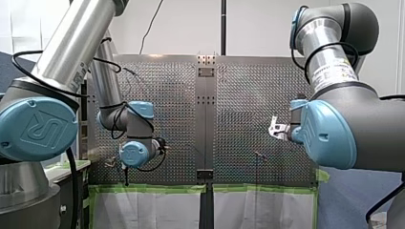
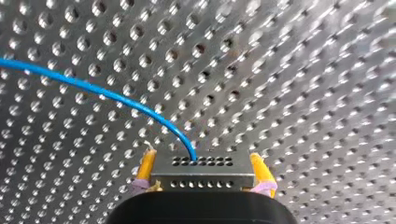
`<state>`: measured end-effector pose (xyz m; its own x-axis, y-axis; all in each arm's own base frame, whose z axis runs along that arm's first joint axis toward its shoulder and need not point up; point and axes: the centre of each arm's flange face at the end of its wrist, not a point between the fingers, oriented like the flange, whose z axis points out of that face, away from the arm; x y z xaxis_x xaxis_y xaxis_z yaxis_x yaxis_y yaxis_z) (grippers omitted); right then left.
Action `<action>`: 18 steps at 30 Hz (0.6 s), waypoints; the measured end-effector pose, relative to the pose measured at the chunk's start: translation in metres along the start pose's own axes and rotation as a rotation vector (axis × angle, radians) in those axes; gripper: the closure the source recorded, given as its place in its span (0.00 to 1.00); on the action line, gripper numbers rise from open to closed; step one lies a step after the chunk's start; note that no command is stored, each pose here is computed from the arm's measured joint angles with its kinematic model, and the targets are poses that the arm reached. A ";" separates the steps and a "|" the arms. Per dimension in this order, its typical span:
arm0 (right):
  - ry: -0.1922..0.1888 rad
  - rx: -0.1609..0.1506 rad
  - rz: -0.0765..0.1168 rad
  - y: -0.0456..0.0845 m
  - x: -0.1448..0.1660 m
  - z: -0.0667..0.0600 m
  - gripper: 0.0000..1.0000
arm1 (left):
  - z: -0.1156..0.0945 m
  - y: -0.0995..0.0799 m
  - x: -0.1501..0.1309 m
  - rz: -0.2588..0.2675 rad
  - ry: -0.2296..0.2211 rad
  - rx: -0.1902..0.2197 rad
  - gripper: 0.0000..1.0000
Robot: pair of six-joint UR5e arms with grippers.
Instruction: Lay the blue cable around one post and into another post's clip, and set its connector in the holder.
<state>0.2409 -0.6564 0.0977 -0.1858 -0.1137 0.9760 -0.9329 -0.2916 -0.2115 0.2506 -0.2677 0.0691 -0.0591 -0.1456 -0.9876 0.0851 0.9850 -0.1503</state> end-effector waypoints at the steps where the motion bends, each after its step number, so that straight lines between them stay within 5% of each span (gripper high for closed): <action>1: 0.000 0.002 0.001 -0.003 0.002 -0.003 1.00 | 0.000 0.000 0.000 0.001 0.001 -0.001 0.02; 11: -0.036 0.025 0.005 -0.036 0.017 -0.031 1.00 | 0.000 0.004 0.001 0.014 0.019 -0.012 0.02; 18: -0.028 0.026 0.008 -0.053 0.037 -0.043 1.00 | -0.001 0.006 0.003 0.028 0.034 -0.016 0.02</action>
<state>0.2704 -0.6043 0.1473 -0.1841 -0.1426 0.9725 -0.9231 -0.3147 -0.2209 0.2504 -0.2625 0.0658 -0.0902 -0.1151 -0.9892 0.0717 0.9900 -0.1218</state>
